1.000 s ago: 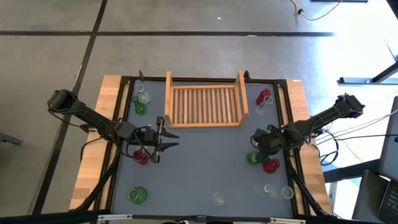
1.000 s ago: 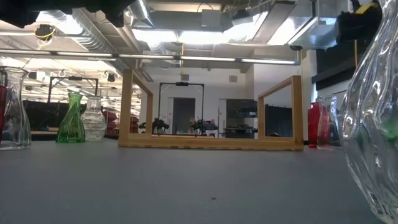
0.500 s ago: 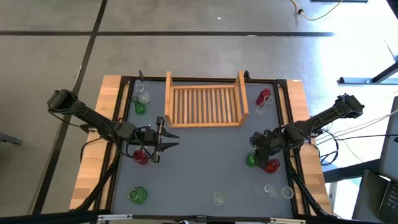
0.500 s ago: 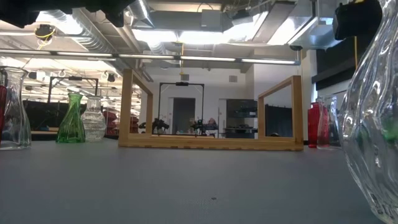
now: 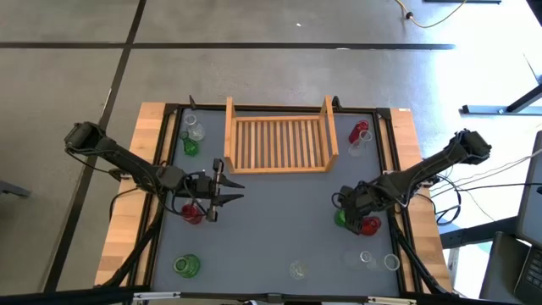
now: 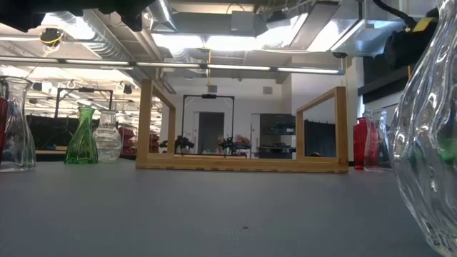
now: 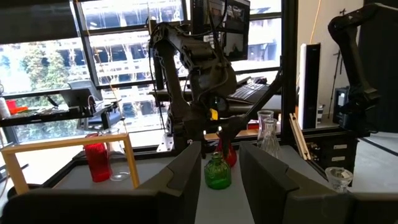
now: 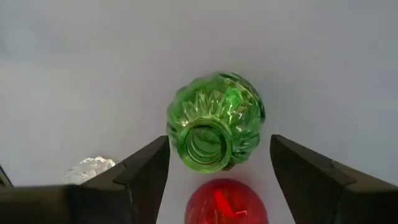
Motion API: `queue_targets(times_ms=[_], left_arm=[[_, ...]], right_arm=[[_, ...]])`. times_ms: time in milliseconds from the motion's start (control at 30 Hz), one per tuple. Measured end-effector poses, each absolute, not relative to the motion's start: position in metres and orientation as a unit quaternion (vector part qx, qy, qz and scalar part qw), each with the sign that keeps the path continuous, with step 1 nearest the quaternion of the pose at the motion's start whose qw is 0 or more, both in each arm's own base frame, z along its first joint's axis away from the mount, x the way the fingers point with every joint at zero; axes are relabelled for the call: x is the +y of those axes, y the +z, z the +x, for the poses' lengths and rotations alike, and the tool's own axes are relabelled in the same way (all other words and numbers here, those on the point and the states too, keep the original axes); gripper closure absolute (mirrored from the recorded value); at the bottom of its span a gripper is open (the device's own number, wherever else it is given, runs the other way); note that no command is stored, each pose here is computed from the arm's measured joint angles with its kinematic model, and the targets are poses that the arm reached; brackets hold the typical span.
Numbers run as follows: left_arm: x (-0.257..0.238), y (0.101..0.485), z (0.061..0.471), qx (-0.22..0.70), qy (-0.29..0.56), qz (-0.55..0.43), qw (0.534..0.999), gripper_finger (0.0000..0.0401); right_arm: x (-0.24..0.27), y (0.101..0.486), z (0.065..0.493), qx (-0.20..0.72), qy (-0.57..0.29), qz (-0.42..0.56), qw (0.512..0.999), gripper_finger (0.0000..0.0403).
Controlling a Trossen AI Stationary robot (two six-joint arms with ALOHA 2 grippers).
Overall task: Sort vases onto shelf
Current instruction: Put the green vase on the shelf
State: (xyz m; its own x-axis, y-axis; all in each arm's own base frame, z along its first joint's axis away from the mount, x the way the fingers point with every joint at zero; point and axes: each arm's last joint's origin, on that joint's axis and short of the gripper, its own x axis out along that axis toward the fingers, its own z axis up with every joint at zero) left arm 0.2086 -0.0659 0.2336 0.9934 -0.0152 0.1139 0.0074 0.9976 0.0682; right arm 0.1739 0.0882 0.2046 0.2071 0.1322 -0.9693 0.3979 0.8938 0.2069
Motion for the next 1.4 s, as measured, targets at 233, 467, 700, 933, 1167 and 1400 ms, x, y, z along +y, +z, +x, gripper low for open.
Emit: queue_targets(times_ms=[233, 467, 700, 933, 1167, 1400], left_arm=[[-0.066, 0.234, 0.209, -0.057, -0.003, 0.034, 0.998, 0.0298], [-0.065, 0.234, 0.209, -0.057, 0.003, 0.033, 0.998, 0.0298], [-0.065, 0.234, 0.209, -0.057, 0.003, 0.033, 0.998, 0.0298], [-0.065, 0.234, 0.209, -0.058, 0.004, 0.033, 0.998, 0.0298], [-0.065, 0.234, 0.209, -0.058, 0.004, 0.033, 0.998, 0.0298], [-0.065, 0.234, 0.209, -0.058, 0.004, 0.033, 0.998, 0.0298]], right_arm=[[0.089, 0.201, 0.178, 0.62, -0.084, 0.185, 0.758, 0.0201], [0.089, 0.202, 0.179, 0.614, -0.073, 0.165, 0.768, 0.0329], [0.092, 0.204, 0.187, 0.575, -0.054, 0.152, 0.802, 0.0338], [0.091, 0.205, 0.191, 0.55, -0.056, 0.129, 0.824, 0.0325], [0.095, 0.21, 0.199, 0.51, -0.026, 0.119, 0.852, 0.0335], [0.092, 0.221, 0.209, 0.477, -0.024, 0.101, 0.873, 0.0331]])
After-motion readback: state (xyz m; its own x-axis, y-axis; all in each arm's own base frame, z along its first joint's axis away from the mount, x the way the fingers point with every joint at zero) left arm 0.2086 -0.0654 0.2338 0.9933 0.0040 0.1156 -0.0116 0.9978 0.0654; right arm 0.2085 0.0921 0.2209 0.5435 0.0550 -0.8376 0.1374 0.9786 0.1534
